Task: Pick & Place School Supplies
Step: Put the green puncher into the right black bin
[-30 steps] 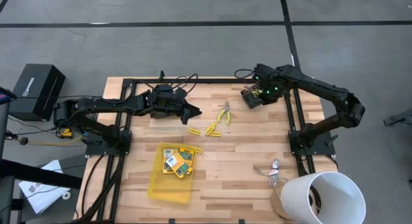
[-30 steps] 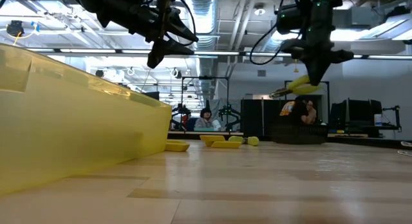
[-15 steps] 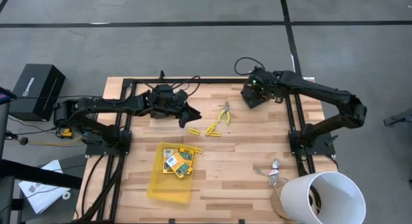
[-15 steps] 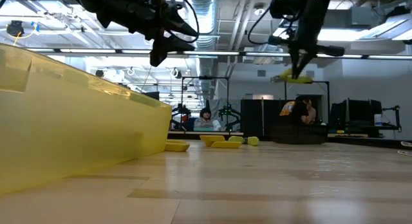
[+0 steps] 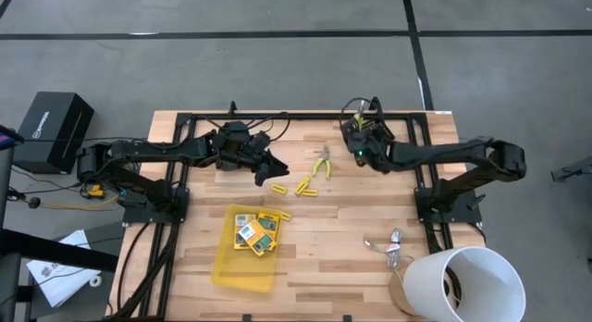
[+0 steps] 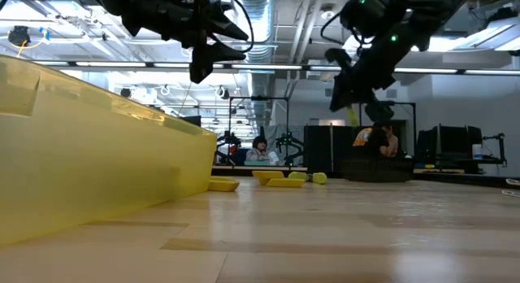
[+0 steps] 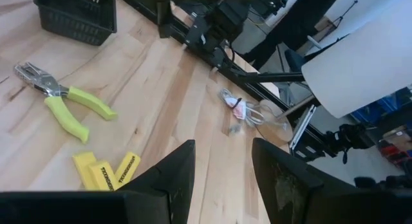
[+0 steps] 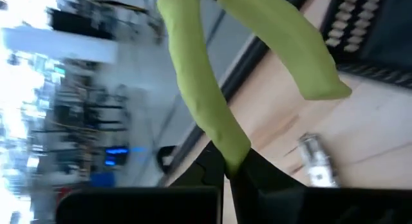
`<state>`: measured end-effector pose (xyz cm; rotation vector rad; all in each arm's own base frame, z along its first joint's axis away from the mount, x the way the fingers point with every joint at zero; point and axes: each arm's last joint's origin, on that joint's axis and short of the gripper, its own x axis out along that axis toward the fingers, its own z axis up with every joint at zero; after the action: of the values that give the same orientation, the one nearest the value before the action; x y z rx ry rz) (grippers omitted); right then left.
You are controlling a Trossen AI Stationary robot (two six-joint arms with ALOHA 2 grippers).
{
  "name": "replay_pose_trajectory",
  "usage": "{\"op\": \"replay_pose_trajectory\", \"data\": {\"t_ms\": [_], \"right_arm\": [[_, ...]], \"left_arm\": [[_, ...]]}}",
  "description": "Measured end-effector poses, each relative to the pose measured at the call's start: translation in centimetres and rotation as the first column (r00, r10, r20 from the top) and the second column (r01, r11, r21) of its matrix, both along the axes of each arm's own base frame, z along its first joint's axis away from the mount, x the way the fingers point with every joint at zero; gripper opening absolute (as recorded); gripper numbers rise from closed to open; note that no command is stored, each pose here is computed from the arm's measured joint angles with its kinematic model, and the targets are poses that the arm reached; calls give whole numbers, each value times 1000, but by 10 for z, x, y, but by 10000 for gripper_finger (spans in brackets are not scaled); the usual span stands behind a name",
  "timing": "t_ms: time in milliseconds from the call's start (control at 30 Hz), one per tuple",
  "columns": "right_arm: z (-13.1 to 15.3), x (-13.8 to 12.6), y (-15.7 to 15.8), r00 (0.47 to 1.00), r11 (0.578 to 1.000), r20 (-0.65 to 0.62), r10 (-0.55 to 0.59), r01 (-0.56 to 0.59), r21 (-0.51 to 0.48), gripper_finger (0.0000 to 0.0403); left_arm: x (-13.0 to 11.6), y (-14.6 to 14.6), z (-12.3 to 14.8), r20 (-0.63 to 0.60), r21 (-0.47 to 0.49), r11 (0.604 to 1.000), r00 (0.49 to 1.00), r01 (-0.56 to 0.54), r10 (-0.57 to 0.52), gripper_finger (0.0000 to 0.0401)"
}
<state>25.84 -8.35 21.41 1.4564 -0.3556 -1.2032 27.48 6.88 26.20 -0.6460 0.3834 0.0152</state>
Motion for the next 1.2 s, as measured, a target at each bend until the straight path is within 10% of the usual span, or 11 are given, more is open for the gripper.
{"op": "replay_pose_trajectory", "data": {"t_ms": [833, 1200], "right_arm": [[-37, -23, -13, 937, 968, 251, -241, 252, -13, 0], [-76, 41, -17, 848, 957, 466, -251, 291, -15, 0]], "left_arm": [[0, 1, 0, -13, -111, 993, 999, -31, 30, 150], [-1, -2, 0, -7, -142, 988, 998, 63, -65, 150]]}}
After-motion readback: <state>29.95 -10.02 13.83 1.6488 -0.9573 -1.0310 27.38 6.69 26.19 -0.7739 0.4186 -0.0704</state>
